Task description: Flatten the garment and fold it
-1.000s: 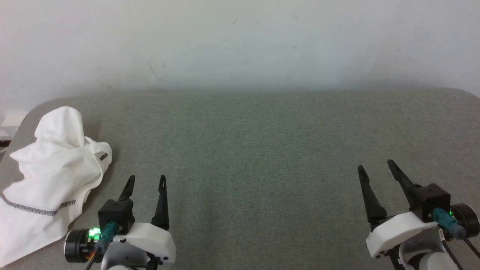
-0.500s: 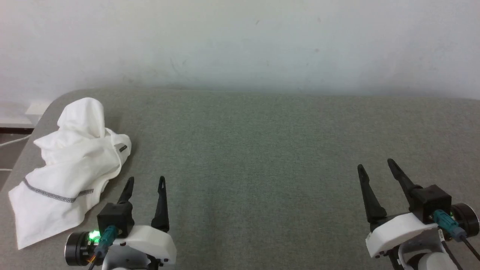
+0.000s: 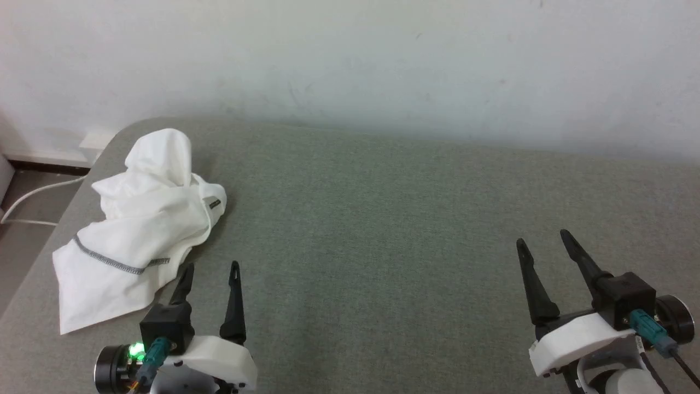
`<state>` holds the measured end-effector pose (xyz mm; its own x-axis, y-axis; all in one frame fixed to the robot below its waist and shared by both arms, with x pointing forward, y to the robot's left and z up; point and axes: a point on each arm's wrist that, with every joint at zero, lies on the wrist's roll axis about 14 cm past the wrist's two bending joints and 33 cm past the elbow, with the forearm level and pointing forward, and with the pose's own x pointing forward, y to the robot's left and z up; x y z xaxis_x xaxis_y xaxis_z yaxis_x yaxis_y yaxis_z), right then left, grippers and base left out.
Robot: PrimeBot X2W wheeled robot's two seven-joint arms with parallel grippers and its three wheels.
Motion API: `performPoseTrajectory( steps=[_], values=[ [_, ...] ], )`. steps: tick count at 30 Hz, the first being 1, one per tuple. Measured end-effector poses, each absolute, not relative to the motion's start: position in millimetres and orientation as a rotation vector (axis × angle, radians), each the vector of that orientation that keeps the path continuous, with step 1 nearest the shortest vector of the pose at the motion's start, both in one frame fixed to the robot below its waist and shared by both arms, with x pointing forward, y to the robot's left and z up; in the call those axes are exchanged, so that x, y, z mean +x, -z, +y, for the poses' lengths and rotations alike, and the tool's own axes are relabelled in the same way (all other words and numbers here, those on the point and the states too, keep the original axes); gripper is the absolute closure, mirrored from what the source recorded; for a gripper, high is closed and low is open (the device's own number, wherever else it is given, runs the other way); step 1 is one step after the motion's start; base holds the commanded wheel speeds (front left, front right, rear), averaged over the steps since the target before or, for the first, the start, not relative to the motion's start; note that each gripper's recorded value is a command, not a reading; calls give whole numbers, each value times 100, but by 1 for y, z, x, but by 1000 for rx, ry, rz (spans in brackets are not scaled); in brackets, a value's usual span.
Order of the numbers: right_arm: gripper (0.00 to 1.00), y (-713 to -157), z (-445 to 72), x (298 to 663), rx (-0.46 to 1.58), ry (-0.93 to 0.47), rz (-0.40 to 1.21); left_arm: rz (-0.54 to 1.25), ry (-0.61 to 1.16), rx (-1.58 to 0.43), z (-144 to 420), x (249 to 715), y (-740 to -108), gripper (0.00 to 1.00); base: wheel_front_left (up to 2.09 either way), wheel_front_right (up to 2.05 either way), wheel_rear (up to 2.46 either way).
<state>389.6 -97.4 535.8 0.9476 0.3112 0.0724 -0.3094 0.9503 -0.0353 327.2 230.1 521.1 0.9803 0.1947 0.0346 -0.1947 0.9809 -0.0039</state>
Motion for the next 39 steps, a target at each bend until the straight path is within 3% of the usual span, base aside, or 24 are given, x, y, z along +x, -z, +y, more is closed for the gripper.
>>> performPoseTrajectory(
  steps=[39],
  values=[
    [0,-541,5,393,16,-608,-137,-79,-456,-12,290,254,-518,0,0,0,0]
  ],
)
